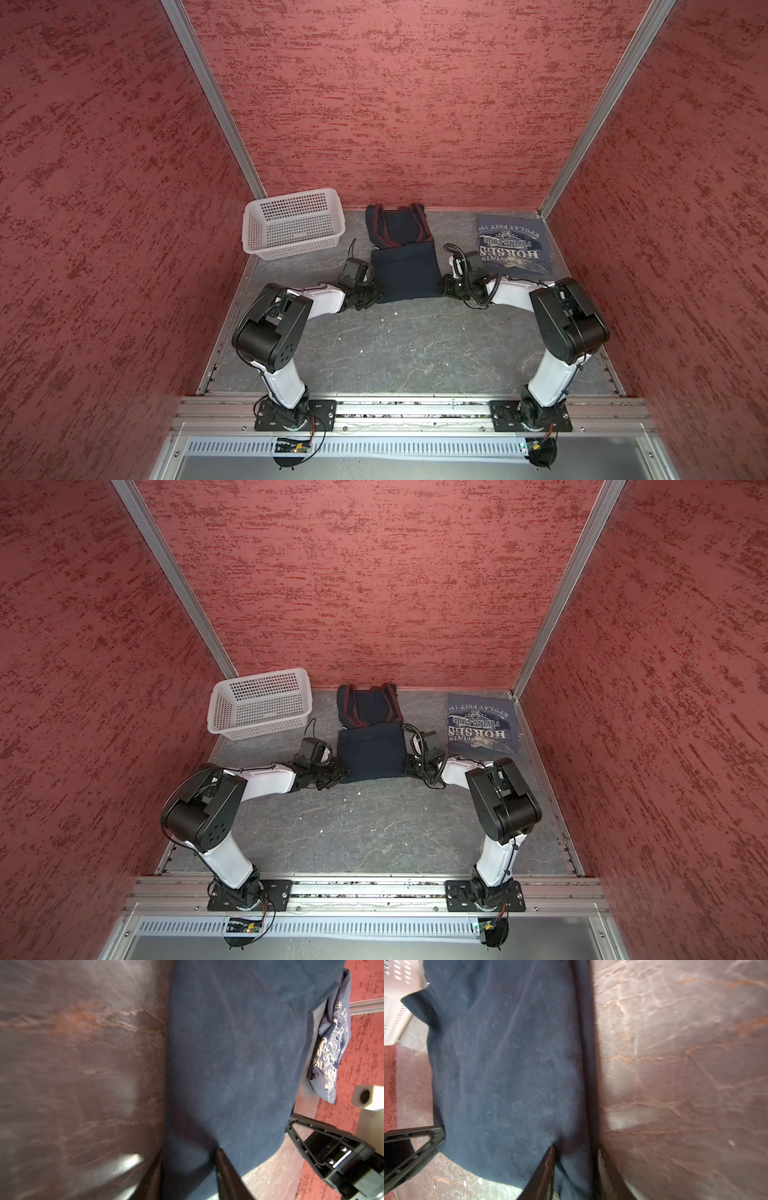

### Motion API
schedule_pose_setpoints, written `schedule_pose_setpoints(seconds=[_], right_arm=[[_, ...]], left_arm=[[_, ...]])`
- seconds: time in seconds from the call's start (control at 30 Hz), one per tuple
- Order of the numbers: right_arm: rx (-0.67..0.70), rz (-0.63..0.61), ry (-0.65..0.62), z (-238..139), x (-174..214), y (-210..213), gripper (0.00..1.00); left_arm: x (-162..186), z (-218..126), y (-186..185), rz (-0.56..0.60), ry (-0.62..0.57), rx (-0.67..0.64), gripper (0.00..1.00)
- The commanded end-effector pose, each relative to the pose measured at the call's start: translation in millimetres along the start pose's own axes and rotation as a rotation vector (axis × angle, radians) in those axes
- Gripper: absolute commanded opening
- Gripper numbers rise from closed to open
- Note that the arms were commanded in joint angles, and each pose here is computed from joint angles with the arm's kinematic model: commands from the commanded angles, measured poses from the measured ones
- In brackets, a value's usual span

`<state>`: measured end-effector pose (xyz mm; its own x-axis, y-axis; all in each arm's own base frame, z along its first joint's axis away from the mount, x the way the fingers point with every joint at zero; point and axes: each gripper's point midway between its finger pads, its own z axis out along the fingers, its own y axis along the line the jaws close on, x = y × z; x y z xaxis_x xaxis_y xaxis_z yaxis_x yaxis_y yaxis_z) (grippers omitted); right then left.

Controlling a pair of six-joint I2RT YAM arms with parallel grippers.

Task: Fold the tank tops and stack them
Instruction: 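Grasp the near edge of the folded bundle with both grippers, then flip the folded bundle away from the robot with both grippers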

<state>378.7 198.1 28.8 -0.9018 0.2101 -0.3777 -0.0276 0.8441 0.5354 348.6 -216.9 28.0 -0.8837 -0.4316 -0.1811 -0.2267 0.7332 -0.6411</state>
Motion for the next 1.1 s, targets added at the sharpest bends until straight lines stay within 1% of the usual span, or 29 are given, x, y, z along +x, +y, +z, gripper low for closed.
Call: schedule_pose_setpoints(seconds=[0.0, 0.17, 0.23, 0.3, 0.43, 0.63, 0.77, 0.87, 0.97, 1.07], right_arm=[[-0.003, 0.028, 0.058, 7.7, 19.2, -6.9, 0.25], [-0.028, 0.013, 0.038, -4.6, 16.9, 2.7, 0.05], [-0.032, 0.008, 0.028, -12.7, 16.7, 6.4, 0.00], [-0.027, 0.004, 0.011, -25.6, 16.9, 8.9, 0.00], [-0.012, -0.001, -0.011, -54.9, 24.9, 12.6, 0.00], [0.004, -0.051, -0.029, -110.8, 48.7, 36.7, 0.00], [-0.011, -0.072, -0.037, -146.9, 62.9, 53.5, 0.00], [-0.061, -0.072, -0.053, -173.5, 66.8, 70.2, 0.00], [-0.113, -0.042, -0.086, -196.9, 63.6, 85.4, 0.00], [-0.163, -0.034, -0.113, -211.7, 56.4, 99.8, 0.00]], left_arm=[[10.7, 4.9, 8.0, -0.014, 0.039, -0.031, 0.28], [6.2, -9.7, 0.2, 0.019, 0.009, -0.056, 0.14], [7.0, -15.5, -3.7, 0.033, 0.006, -0.059, 0.10], [10.0, -23.9, -7.5, 0.045, 0.000, -0.065, 0.06], [22.0, -46.7, -10.2, 0.073, -0.010, -0.102, 0.02], [56.4, -94.6, -26.0, 0.130, 0.022, -0.106, 0.01], [78.2, -126.9, -39.1, 0.115, 0.046, -0.057, 0.01], [90.0, -151.1, -52.2, 0.097, 0.051, 0.006, 0.01], [96.5, -175.5, -69.9, 0.083, 0.040, 0.070, 0.02], [94.5, -194.6, -83.8, 0.054, 0.015, 0.130, 0.02]])
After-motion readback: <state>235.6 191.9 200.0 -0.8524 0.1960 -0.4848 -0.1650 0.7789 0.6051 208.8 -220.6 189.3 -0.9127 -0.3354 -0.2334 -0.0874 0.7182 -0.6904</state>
